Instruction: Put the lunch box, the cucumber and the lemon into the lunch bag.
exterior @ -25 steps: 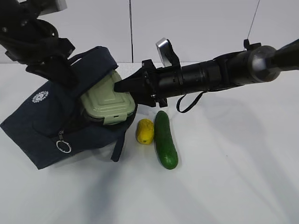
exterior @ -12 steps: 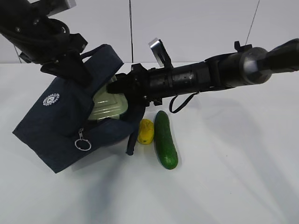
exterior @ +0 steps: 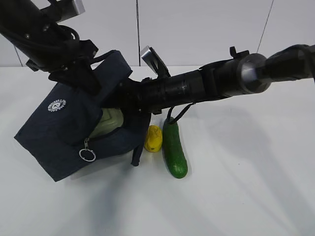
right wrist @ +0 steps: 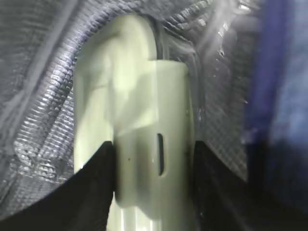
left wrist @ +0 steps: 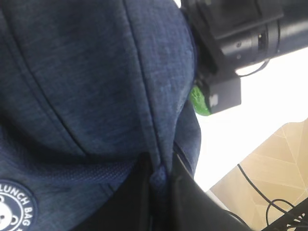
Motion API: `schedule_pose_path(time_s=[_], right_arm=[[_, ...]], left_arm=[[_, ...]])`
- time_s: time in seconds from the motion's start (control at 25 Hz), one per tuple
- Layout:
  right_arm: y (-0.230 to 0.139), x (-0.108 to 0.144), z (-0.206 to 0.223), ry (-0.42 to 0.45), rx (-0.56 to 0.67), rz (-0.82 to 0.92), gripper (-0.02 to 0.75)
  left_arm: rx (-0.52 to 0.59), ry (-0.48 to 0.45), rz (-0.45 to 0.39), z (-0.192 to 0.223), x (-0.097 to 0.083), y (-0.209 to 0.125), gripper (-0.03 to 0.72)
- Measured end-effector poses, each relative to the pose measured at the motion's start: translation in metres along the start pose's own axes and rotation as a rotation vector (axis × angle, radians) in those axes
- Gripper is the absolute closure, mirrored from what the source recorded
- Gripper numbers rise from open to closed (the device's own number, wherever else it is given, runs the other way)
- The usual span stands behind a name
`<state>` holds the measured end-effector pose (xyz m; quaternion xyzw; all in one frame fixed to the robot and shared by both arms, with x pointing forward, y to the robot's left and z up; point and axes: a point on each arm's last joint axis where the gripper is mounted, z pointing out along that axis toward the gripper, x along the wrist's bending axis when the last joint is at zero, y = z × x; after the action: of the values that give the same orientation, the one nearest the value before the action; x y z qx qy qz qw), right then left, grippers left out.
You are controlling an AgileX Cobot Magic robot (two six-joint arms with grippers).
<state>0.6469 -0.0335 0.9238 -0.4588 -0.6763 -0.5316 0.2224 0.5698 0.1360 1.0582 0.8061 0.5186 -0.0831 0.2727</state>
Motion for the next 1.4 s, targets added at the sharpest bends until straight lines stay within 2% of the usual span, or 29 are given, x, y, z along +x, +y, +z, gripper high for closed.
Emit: schedule_pose_path(time_s=[0.36, 0.72, 1.04, 1.24, 1.4], right_arm=[[-0.02, -0.021, 0.019, -0.007, 0.034, 0.061, 0.381], [-0.021, -0.02, 0.02, 0.008, 0.042, 0.066, 0.379], [-0.025, -0.02, 0.02, 0.006, 0.093, 0.041, 0.29], [-0.019, -0.019, 0.007, -0.019, 0.133, -0.016, 0.286], [0.004, -0.012, -0.027, -0.075, 0.133, -0.059, 0.286]], left_arm=[[0.018, 0.036, 0.004, 0.005, 0.006, 0.0, 0.669], [0.042, 0.039, -0.009, 0.018, 0.012, 0.001, 0.669], [0.038, 0.046, -0.007, 0.018, 0.013, 0.001, 0.669], [0.039, 0.05, -0.006, 0.018, 0.013, 0.001, 0.669], [0.039, 0.05, -0.006, 0.018, 0.013, 0.001, 0.669]])
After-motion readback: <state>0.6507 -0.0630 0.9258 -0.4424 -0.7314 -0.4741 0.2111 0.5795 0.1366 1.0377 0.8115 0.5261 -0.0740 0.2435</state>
